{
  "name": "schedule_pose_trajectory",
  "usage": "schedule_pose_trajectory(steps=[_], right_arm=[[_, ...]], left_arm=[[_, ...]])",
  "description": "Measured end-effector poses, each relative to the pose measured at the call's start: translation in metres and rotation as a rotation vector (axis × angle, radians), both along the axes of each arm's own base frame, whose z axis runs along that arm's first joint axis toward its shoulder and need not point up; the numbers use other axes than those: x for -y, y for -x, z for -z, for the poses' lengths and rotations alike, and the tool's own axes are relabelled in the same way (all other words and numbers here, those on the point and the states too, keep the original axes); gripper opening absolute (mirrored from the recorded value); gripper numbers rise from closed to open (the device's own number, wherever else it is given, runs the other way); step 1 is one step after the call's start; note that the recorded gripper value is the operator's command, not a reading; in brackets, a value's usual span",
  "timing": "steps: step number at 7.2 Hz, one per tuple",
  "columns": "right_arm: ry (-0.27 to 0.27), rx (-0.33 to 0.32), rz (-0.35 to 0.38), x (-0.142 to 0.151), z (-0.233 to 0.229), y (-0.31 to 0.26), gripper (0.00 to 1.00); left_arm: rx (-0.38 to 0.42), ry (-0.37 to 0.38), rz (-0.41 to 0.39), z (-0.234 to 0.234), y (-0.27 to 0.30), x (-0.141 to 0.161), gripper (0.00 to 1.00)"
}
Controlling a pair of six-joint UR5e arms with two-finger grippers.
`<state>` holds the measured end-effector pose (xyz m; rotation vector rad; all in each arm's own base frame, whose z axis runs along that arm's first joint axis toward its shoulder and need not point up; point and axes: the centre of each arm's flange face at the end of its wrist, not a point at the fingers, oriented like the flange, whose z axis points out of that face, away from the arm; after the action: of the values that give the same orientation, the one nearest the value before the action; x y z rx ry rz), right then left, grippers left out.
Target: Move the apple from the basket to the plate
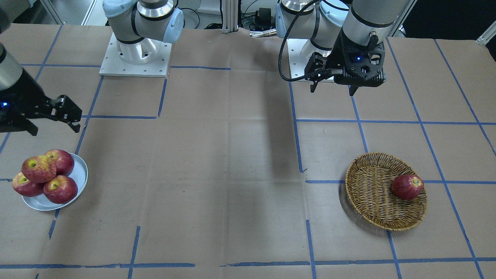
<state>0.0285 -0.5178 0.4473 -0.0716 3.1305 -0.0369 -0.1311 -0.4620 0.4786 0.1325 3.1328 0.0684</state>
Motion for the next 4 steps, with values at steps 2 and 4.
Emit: schedule_pose_trajectory(steps=[2,4], right_arm=[[-0.004,0.004,0.054,-0.019,-0.013,-0.062,1.00],[-0.003,0.005,0.053,-0.027,-0.016,-0.088,1.00]], left_arm=[[0.001,0.016,0.003,-0.001,0.000,0.002,0.99],[0.004,0.033,0.009,-0.003,-0.001,0.003,0.99]])
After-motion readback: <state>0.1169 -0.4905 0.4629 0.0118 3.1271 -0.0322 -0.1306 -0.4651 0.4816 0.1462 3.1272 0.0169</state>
